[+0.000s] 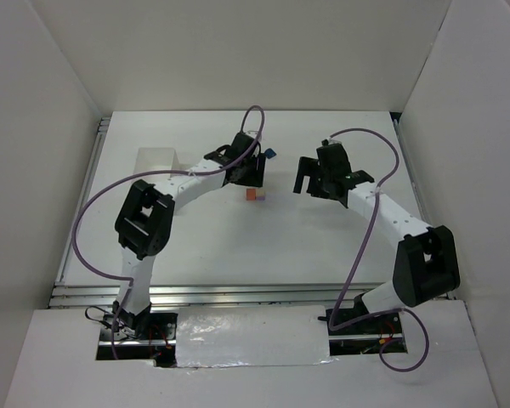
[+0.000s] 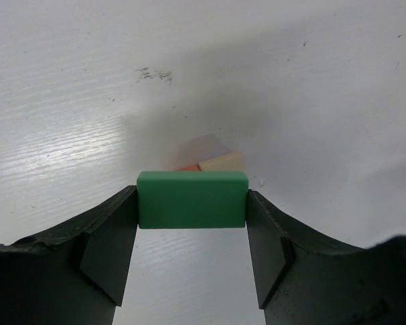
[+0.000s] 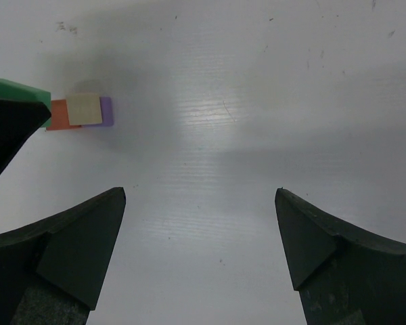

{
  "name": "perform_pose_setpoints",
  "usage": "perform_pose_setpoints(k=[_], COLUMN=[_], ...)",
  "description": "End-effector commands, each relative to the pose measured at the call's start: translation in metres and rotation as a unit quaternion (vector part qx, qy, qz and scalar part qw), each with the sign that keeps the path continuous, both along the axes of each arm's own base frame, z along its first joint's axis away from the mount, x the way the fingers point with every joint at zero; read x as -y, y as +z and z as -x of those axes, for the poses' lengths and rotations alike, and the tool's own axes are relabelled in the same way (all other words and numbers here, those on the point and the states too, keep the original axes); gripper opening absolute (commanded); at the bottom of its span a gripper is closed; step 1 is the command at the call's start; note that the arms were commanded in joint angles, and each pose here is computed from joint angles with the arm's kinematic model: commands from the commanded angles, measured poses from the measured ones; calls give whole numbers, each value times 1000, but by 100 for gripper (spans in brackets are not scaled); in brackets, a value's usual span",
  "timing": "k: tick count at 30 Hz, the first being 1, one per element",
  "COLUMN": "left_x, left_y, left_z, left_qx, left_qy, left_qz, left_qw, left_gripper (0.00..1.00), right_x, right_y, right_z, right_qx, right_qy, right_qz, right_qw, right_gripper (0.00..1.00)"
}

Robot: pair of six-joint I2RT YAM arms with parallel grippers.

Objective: Build the wood block tower

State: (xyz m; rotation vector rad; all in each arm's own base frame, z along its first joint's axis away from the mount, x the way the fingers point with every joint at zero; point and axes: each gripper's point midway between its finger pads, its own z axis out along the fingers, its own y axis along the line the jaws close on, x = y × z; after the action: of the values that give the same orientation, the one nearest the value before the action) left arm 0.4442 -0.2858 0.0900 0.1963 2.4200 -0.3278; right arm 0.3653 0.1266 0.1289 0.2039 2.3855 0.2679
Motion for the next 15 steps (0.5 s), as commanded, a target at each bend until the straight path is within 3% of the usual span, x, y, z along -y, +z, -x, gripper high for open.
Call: perform_pose_setpoints(k=[1,15], left_x=[12,14], left_y=[10,-7], left_z=[-7,-5], left_qx=[14,-3], left_qy=[17,100], left_qz=[9,-7], left_qw=[1000,995], left_gripper=[71,72], right_x=[6,13], right_y=[21,22], right_z=[1,3], right_qx=[38,43], right_qy=[1,-4], right_qz=[-9,-19], right_qw=[999,999], right_gripper=[100,100])
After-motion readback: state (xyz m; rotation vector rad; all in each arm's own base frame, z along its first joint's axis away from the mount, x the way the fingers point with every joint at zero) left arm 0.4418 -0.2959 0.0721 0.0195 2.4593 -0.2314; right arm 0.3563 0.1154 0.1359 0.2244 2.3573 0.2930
